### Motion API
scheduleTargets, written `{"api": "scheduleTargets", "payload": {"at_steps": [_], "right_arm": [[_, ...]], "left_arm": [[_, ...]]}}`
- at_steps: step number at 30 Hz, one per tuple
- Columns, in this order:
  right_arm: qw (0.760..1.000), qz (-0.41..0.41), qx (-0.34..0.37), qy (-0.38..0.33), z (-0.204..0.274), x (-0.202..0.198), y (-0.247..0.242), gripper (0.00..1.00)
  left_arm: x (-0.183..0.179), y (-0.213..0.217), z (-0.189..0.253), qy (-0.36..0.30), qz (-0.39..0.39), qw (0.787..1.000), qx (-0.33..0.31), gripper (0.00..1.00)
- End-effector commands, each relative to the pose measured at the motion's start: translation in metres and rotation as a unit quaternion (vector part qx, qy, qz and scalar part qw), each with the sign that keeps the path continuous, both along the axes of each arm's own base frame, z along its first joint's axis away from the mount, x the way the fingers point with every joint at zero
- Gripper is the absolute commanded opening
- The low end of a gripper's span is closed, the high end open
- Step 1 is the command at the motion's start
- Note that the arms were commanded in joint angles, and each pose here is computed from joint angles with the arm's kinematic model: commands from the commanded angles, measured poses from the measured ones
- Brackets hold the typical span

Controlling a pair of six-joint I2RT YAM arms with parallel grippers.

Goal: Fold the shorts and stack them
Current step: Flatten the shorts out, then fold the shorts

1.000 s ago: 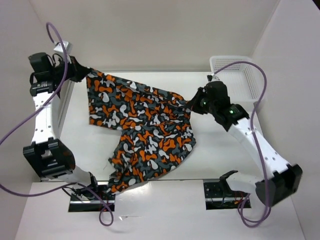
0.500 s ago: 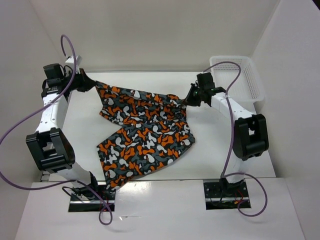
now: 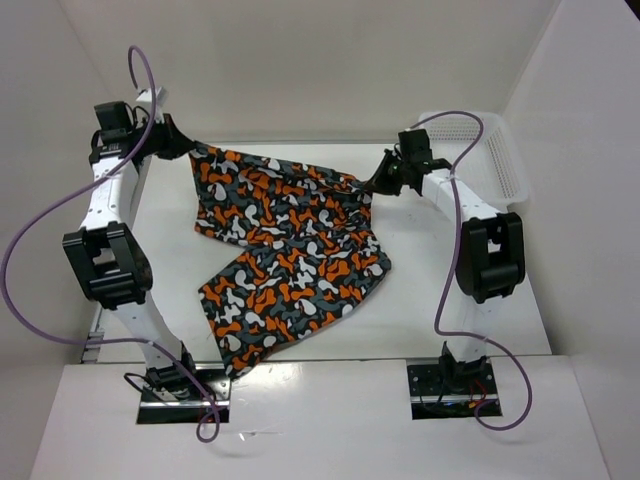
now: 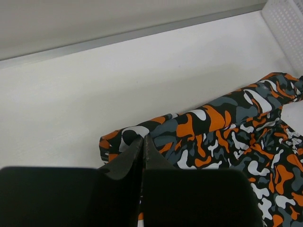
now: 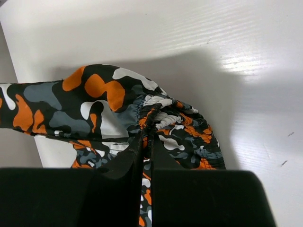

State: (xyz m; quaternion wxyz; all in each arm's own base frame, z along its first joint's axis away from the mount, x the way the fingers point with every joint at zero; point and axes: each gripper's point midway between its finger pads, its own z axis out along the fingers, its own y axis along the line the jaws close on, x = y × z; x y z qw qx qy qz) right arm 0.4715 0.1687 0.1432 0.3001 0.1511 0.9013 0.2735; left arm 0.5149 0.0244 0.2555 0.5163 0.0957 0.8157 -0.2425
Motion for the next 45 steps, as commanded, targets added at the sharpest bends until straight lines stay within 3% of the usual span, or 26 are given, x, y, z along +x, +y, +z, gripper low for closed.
{"api": "scheduleTargets", "payload": {"at_steps": [1,7,15,16,17,25,33,36,45], "right_arm": [[0.999,-0.008,0.010,-0.048,0.026,0.026,0.001,0.00],[0.999,0.013,0.021,-0.043,0.024,0.012,0.006,0.00],[0.999,0.019,0.018,-0.026,0.026,-0.032,-0.001,0.00],[0.999,0.019,0.018,-0.026,0.026,-0.036,-0.002,0.00],[0.999,0.019,0.017,-0.024,0.025,-0.045,-0.004,0.00],[0.999,0.038,0.012,0.005,0.017,-0.102,-0.012,0.00],[0.999,0.045,0.004,0.008,0.027,-0.163,-0.025,0.00],[0.998,0.050,0.033,0.034,0.027,-0.188,-0.020,0.00],[0.993,0.016,0.063,0.094,0.014,-0.248,-0.026,0.00]], "left_arm": [[0.011,0.000,0.038,-0.046,-0.010,0.999,0.021,0.00],[-0.019,-0.022,0.058,-0.049,-0.023,0.998,0.021,0.00],[-0.133,-0.058,0.038,-0.020,-0.044,0.999,0.001,0.00],[-0.146,-0.062,0.018,-0.002,-0.048,0.999,-0.007,0.00],[-0.161,-0.067,0.029,-0.025,-0.053,0.998,-0.003,0.00],[-0.243,-0.084,0.013,-0.049,-0.040,0.998,0.012,0.00],[-0.305,-0.103,-0.017,-0.018,-0.046,0.999,0.005,0.00],[-0.329,-0.111,-0.026,-0.016,-0.054,0.998,0.000,0.00],[-0.416,-0.131,-0.092,0.123,-0.054,0.990,-0.037,0.00]]}}
